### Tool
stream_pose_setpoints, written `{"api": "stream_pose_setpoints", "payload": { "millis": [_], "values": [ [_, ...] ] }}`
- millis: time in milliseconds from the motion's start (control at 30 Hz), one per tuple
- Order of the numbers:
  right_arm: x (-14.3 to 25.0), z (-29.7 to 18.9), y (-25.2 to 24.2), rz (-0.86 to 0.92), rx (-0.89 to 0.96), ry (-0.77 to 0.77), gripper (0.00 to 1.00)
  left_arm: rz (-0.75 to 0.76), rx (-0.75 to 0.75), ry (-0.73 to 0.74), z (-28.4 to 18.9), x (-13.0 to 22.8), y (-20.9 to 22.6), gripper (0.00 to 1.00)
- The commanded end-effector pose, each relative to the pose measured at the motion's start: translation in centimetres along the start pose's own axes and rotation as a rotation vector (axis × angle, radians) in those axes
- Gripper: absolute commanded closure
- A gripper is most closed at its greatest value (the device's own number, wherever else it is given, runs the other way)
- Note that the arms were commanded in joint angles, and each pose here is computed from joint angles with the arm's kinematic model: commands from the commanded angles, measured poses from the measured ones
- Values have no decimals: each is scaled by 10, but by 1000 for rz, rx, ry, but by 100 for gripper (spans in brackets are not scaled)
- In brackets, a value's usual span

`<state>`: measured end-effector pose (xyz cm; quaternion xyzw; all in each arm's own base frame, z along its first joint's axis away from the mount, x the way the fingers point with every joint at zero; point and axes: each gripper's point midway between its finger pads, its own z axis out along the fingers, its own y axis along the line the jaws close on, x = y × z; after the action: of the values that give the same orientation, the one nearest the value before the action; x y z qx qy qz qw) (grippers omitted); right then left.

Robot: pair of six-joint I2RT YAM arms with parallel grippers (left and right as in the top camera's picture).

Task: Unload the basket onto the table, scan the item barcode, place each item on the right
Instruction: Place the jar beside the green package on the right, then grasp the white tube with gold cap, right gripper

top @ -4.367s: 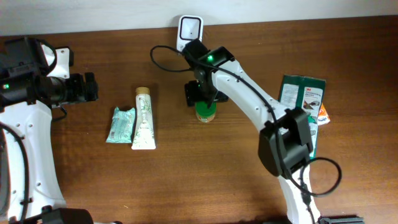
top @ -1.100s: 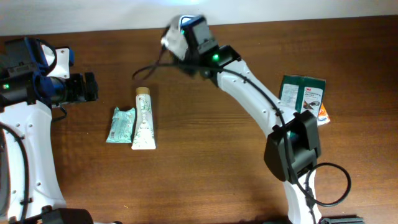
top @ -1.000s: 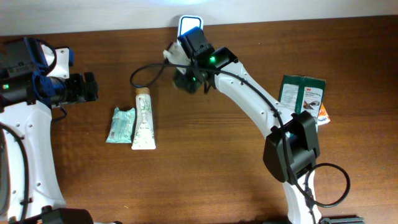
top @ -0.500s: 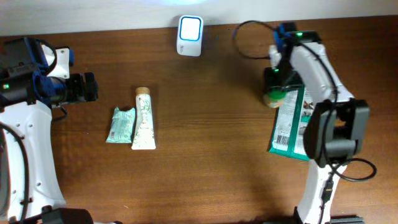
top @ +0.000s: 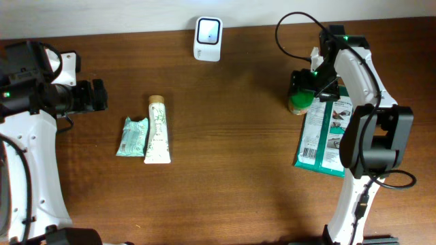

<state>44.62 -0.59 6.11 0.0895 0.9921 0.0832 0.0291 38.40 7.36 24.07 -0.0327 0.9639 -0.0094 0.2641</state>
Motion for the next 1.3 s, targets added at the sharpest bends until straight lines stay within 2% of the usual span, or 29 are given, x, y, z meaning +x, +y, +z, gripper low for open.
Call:
{"api": "stream_pose_setpoints", "payload": {
  "millis": [0, 67, 167, 233, 300, 367, 433, 500, 567, 633, 700, 800, 867, 1033, 1100, 1133, 1167, 1200, 1233, 1267],
  "values": [
    [2, 7, 4, 2, -13, 21, 2, 20, 8, -12, -3, -2, -1, 1],
    [-4, -10, 7, -2, -12, -11, 2, 20, 8, -12, -3, -2, -1, 1],
    [-21, -86, 22, -16, -1, -149, 2, 20, 8, -12, -3, -2, -1, 1],
    [-22, -131, 53, -79, -22, -235, 2, 20, 8, -12, -3, -2, -1, 1],
    [-6, -157, 121, -209, -108, -281, 2, 20, 8, -12, -3, -2, -1, 1],
    [14, -144, 198, -366, -208, -275, 2, 20, 8, -12, -3, -2, -1, 1],
    [26, -130, 249, -376, -282, -270, 2, 20, 8, -12, -3, -2, -1, 1],
    [43, -101, 301, -468, -323, -269, 1, 20, 8, -12, -3, -2, -1, 1],
    [60, -65, 335, -414, -352, -233, 12, 20, 8, -12, -3, -2, -1, 1],
    [82, -20, 365, -346, -380, -183, 28, 20, 8, -12, -3, -2, -1, 1],
    [105, 9, 392, -403, -409, -184, 38, 20, 8, -12, -3, -2, -1, 1],
    [127, 48, 408, -458, -331, -209, 40, 20, 8, -12, -3, -2, -2, 1],
    [135, 71, 415, -484, -326, -195, 46, 20, 8, -12, -3, -2, -1, 1],
    [134, 99, 394, -519, -205, -188, 47, 20, 8, -12, -3, -2, -2, 1],
    [136, 101, 386, -514, -181, -168, 58, 20, 8, -12, -3, -2, -1, 1],
    [138, 101, 386, -514, -185, -157, 59, 20, 8, -12, -3, -2, -1, 1],
    [140, 102, 386, -509, -210, -128, 67, 20, 8, -12, -3, -2, -1, 1],
    [140, 104, 384, -498, -238, -97, 86, 20, 8, -12, -3, -2, -1, 1],
    [136, 104, 379, -494, -268, -62, 96, 20, 8, -12, -3, -2, -1, 1],
    [135, 101, 375, -500, -310, -18, 96, 20, 8, -12, -3, -2, -1, 1]
  ]
}}
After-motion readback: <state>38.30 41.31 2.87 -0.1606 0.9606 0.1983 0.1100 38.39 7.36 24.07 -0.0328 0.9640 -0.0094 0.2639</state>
